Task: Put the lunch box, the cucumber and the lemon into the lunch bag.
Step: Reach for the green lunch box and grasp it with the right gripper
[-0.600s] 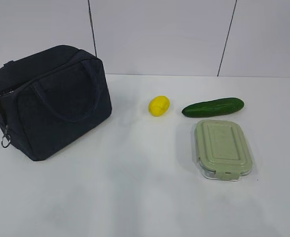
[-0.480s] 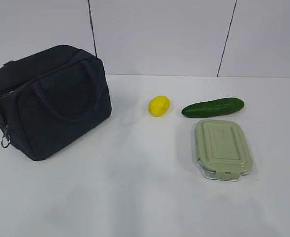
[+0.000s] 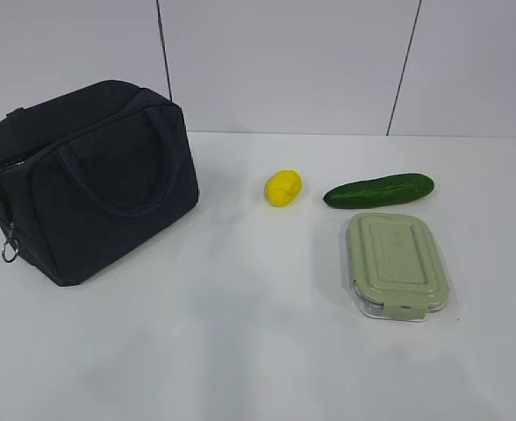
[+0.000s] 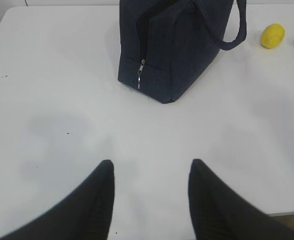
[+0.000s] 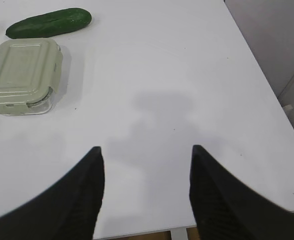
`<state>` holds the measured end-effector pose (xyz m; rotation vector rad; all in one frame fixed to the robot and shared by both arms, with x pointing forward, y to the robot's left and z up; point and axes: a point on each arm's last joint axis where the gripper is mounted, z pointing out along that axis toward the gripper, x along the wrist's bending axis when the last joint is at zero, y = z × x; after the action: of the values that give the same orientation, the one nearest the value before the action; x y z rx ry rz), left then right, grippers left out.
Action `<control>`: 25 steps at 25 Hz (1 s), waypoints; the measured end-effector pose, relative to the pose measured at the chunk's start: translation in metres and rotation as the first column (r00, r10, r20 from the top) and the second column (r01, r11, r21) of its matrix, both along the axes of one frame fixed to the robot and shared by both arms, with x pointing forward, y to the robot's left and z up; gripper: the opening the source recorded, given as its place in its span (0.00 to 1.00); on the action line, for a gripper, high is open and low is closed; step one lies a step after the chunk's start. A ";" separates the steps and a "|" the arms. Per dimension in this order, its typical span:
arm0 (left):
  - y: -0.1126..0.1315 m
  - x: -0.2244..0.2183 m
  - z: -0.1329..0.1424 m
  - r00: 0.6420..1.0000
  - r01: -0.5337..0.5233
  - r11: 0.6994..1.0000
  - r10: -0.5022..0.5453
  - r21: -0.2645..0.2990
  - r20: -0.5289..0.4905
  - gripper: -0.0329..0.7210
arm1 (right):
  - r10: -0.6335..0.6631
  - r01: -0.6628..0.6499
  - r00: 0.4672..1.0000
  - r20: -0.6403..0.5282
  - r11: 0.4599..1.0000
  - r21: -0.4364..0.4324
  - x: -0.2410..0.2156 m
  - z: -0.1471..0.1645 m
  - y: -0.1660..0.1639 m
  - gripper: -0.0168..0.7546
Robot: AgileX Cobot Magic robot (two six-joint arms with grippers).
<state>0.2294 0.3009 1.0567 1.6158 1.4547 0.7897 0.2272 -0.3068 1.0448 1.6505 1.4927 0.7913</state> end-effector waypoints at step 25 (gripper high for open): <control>0.000 0.000 0.000 1.000 0.000 1.000 0.000 0.000 0.000 0.49 | 0.015 -0.012 0.999 -0.030 0.995 0.094 0.000 0.020 0.006 0.55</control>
<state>0.2294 0.3009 1.0567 1.6158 1.4547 0.7897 0.2268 -0.3011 1.0645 1.7306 1.5096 0.8591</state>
